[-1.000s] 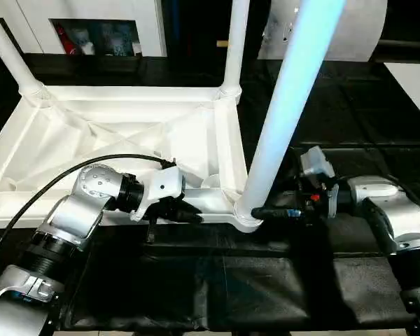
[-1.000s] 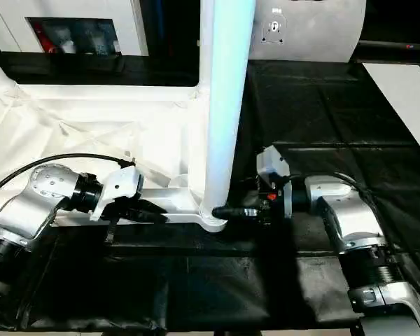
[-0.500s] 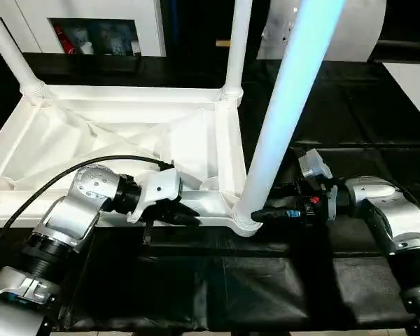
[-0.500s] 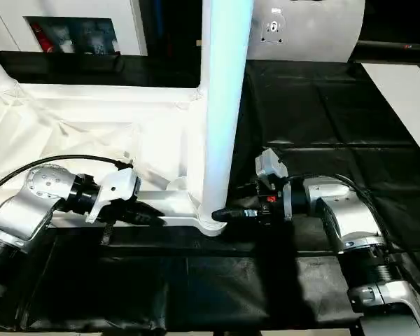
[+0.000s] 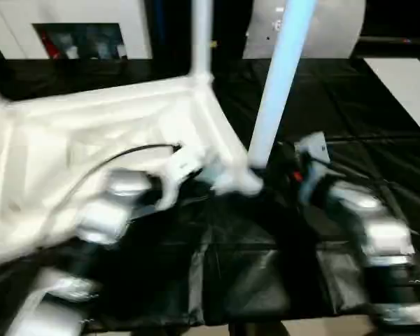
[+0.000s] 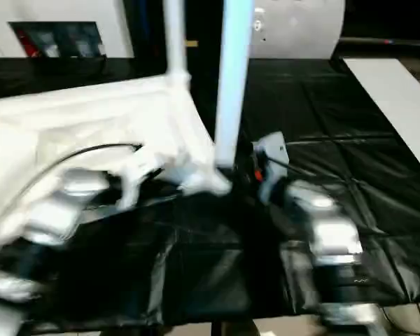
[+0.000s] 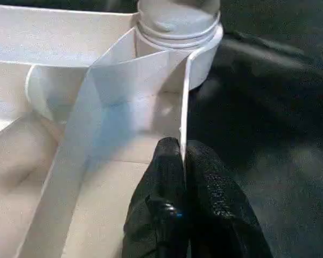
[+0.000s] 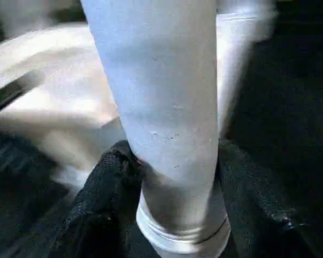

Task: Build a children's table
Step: Rotate leg to tighten

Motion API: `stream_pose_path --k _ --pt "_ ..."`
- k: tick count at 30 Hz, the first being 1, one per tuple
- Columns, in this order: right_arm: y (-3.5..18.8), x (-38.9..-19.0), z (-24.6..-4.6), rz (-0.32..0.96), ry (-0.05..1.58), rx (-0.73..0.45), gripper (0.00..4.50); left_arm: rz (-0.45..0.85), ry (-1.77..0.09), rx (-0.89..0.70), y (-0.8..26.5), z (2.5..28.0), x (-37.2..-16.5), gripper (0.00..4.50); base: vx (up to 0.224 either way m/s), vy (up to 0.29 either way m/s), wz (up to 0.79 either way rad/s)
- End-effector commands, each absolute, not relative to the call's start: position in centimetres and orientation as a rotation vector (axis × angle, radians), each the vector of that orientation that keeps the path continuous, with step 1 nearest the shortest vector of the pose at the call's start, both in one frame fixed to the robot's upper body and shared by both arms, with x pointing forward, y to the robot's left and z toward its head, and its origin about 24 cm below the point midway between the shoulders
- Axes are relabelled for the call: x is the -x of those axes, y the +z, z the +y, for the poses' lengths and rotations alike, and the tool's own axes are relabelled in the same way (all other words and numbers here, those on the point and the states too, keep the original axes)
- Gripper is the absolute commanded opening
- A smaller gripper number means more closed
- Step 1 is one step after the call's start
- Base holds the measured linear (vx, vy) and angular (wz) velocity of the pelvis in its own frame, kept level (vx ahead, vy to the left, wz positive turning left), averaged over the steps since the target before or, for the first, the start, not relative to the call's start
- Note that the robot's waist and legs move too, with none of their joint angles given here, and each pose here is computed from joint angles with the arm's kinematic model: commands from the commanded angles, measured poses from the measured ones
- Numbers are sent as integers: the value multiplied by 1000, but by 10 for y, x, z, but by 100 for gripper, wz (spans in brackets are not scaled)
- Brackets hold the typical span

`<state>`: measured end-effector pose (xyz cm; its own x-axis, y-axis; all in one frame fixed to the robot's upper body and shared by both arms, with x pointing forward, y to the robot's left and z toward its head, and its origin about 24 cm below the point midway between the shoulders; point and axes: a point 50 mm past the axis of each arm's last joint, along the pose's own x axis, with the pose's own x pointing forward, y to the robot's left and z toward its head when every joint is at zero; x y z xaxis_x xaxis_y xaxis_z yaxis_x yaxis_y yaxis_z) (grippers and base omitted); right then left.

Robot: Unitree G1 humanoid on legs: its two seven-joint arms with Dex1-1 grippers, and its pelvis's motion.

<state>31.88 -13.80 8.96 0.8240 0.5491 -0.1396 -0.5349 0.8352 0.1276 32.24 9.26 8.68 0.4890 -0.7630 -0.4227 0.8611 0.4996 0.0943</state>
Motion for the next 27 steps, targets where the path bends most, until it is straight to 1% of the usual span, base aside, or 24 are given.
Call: stream_pose_path --k 1,2,4,6,7,8,9,10,11,13,14,16,17,18,19,20,21,22,24,25,26,27 --pt "83 -317 -101 226 591 -130 192 254 -1003 -255 101 60 -324 0 0 0 0" --pt "83 -318 -98 224 561 -145 192 252 -988 -253 101 59 -325 0 0 0 0" --pt "84 -324 -84 224 492 -165 192 249 -941 -239 103 53 -326 0 0 0 0" --pt "85 -325 -81 214 480 -166 192 251 -943 -246 103 52 -326 0 0 0 0" --pt "86 -325 -81 198 467 -194 226 259 -949 -272 101 55 -324 0 0 0 0" --pt "86 -325 -84 191 465 -180 247 263 -954 -285 100 57 -324 0 0 0 0" --pt "86 -324 -85 190 469 -167 247 268 -953 -290 100 59 -324 0 0 0 0" --pt "85 -324 -88 189 476 -146 269 276 -950 -297 99 62 -323 0 0 0 0" --pt "85 -323 -94 181 480 -138 269 284 -945 -310 98 67 -323 0 0 0 0" --pt "85 -322 -107 163 505 -132 297 299 -942 -331 95 76 -323 0 0 0 0" --pt "86 -321 -120 148 520 -107 305 304 -964 -348 92 83 -321 0 0 0 0" --pt "87 -320 -127 135 545 -90 314 309 -981 -365 91 88 -320 0 0 0 0" --pt "88 -320 -130 129 558 -81 325 311 -990 -375 90 90 -320 0 0 0 0" --pt "89 -320 -134 126 568 -72 347 312 -1001 -382 89 92 -319 0 0 0 0" --pt "91 -320 -143 117 599 -45 350 307 -1044 -408 88 98 -317 0 0 0 0" --pt "92 -320 -147 112 610 -34 350 305 -1062 -417 88 99 -316 0 0 0 0" --pt "92 -319 -148 110 614 -29 360 304 -1071 -422 88 100 -316 0 0 0 0" --pt "95 -318 -155 111 668 -13 360 297 -1122 -447 88 105 -314 0 0 0 0" --pt "98 -315 -162 112 767 21 360 313 -1181 -473 86 111 -311 0 0 0 0" --pt "99 -307 -167 121 900 97 360 319 -1272 -498 86 116 -306 0 0 0 0" --pt "99 -304 -170 126 945 131 360 329 -1299 -509 85 118 -304 0 0 0 0" --pt "99 -304 -170 127 950 134 360 330 -1302 -511 85 119 -304 0 0 0 0"
